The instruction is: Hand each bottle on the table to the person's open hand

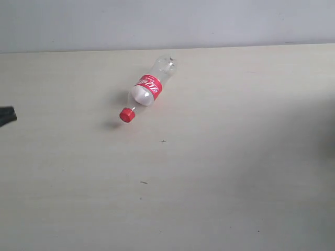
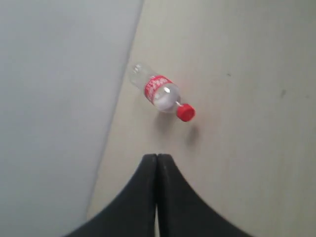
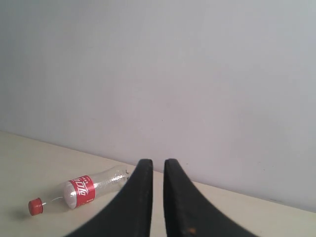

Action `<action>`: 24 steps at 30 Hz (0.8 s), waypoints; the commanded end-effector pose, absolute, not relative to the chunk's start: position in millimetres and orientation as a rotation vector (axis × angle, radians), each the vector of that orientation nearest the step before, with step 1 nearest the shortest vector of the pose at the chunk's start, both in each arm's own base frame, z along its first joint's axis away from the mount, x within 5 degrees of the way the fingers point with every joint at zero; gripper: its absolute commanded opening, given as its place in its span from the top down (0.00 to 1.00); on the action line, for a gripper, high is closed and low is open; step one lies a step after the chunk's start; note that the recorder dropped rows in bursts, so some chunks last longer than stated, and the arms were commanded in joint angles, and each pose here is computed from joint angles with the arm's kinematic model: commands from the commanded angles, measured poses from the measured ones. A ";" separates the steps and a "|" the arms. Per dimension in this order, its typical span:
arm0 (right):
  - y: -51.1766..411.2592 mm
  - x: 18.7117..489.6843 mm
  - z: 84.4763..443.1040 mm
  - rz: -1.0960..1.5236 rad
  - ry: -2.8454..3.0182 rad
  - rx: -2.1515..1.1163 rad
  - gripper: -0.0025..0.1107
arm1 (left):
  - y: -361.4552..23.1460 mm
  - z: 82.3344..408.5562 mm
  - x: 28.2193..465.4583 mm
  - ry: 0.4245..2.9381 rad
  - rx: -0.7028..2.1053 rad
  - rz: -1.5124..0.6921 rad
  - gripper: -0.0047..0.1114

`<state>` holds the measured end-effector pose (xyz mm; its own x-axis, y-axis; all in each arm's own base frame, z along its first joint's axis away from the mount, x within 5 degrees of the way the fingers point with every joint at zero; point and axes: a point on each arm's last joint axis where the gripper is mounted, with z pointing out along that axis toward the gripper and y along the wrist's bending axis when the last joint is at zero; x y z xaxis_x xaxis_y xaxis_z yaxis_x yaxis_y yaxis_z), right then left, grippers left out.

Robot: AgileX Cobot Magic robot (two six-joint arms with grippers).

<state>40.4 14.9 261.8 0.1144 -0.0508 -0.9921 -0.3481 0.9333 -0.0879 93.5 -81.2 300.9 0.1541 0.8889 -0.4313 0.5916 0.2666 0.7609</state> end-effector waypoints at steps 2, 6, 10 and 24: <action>14.7 40.2 261.2 0.213 1.445 -0.338 0.89 | -81.1 294.3 85.4 1.731 1.306 0.150 0.96; 14.7 40.1 262.0 0.214 1.436 -0.336 0.89 | -89.5 294.7 81.4 1.743 1.214 -0.041 0.96; 14.7 40.1 262.0 0.214 1.436 -0.336 0.89 | -89.5 282.3 81.0 1.751 1.247 -0.024 0.96; 14.7 40.1 262.0 0.214 1.436 -0.336 0.89 | -93.8 279.3 79.9 1.707 1.237 -0.079 0.96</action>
